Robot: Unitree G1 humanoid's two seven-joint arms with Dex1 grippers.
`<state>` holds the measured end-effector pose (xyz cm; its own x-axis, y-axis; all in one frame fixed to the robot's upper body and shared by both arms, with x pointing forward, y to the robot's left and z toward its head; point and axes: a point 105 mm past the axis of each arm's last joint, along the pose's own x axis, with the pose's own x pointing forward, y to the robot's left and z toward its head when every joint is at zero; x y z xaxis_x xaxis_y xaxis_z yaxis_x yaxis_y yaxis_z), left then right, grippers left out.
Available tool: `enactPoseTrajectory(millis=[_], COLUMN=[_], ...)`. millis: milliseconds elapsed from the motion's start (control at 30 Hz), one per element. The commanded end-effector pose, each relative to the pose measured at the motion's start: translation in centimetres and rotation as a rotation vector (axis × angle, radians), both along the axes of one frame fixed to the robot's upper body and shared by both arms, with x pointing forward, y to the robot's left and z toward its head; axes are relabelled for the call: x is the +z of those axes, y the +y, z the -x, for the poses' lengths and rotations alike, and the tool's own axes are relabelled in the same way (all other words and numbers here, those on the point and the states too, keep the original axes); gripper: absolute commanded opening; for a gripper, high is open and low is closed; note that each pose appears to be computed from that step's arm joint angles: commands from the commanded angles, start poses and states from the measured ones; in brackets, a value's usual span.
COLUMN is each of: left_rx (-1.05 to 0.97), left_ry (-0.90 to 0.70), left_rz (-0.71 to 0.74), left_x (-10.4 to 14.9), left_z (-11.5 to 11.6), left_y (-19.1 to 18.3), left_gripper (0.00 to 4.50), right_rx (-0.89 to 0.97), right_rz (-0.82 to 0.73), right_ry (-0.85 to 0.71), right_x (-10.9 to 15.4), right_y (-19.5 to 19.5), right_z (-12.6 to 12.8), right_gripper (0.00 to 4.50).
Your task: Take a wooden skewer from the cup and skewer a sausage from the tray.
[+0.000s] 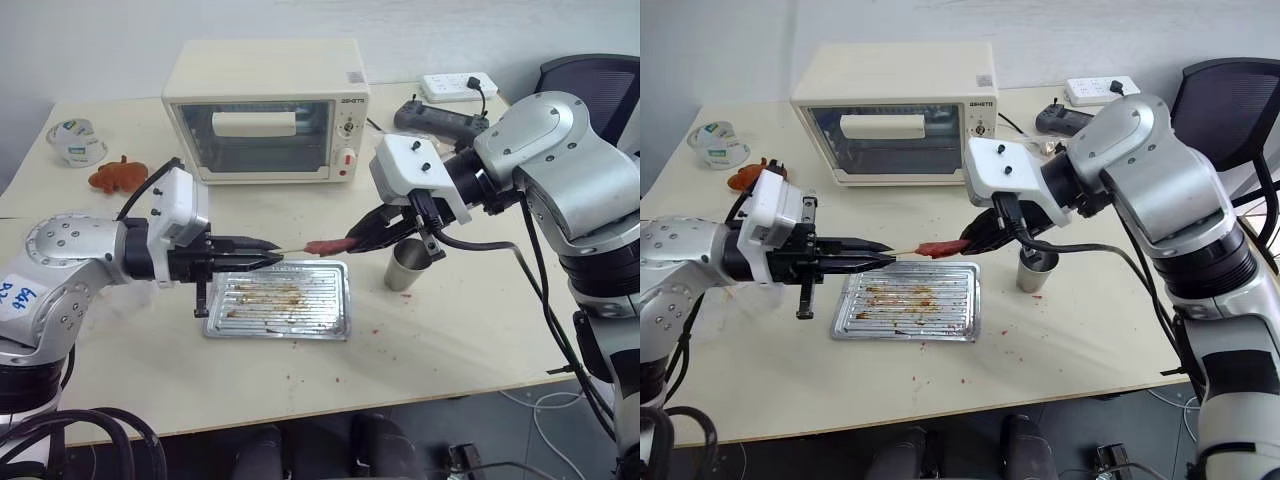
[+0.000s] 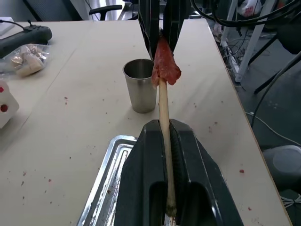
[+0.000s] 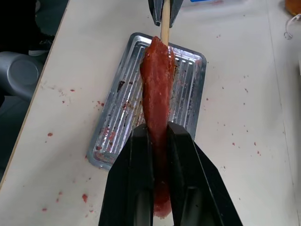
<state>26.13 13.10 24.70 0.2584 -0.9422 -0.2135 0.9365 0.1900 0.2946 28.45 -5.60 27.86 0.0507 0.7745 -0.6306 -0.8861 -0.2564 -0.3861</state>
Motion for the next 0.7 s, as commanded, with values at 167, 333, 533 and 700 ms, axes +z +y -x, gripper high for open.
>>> enactPoseTrajectory(millis=[167, 333, 533, 700], left_rx=[-0.066, -0.05, 0.004, 0.086], left_ry=[-0.07, -0.077, -0.077, -0.078], left_rz=[0.023, 0.037, 0.052, 0.077], left_x=[0.6, 0.5, 0.1, -0.4], left_z=[0.2, 0.1, 0.1, 0.2], left_y=[-2.1, -2.1, -1.4, -0.6], left_gripper=[0.0, 0.0, 0.0, 0.0], right_rx=[0.152, 0.132, 0.099, 0.04], right_rz=[-0.038, -0.047, -0.063, -0.113], right_ry=[-0.03, -0.018, -0.033, -0.069], right_x=[0.6, 0.7, 1.0, 2.8], right_y=[2.9, 2.8, 2.3, 1.6], right_z=[2.1, 1.9, 1.4, 0.2], right_gripper=[0.3, 1.08, 3.04, 3.33])
